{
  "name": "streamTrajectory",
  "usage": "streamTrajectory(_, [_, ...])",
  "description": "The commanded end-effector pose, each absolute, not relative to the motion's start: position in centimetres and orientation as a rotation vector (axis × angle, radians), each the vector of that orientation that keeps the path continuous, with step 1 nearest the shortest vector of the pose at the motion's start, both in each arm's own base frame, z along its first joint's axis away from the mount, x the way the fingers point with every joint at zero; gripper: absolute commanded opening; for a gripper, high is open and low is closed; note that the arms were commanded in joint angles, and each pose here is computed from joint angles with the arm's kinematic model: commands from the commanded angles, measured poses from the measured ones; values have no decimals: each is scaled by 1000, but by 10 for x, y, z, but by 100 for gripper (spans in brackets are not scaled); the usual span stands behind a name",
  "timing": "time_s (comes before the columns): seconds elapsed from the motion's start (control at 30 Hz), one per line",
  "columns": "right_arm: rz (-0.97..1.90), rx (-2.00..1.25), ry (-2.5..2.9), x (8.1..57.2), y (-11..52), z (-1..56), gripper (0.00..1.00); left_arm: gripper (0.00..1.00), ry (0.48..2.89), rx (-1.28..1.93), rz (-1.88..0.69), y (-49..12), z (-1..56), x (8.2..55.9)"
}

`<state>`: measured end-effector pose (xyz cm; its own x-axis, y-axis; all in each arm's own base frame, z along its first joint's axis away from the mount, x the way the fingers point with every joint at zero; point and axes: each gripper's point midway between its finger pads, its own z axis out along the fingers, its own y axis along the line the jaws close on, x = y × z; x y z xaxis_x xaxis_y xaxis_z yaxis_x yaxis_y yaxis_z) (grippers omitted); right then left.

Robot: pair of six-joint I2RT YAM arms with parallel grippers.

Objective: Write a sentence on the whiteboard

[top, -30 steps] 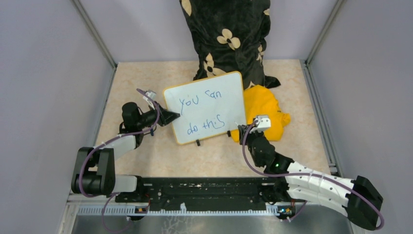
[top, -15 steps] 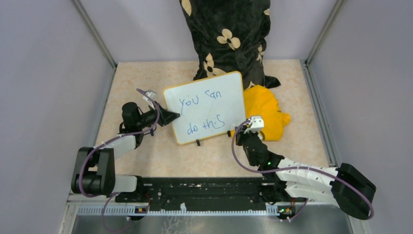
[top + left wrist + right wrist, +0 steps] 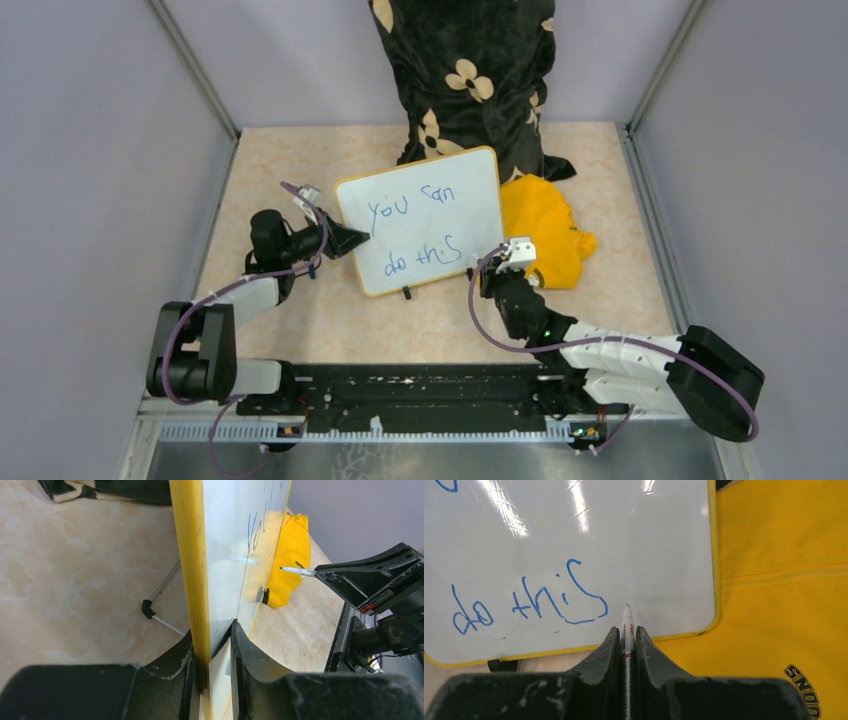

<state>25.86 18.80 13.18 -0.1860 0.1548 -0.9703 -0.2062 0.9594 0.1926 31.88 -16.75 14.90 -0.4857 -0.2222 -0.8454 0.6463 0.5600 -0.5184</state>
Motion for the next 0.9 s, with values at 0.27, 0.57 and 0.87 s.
streamTrajectory(0.27, [439,1,1659,263,209,164,0,0,1855,318,-957,-155,127,332])
streamTrajectory(0.57, [452,14,1664,264,210,160,0,0,1856,319,-957,-155,127,332])
streamTrajectory(0.87, [453,25,1665,267,214,161,0,0,1856,318,-958,-156,127,332])
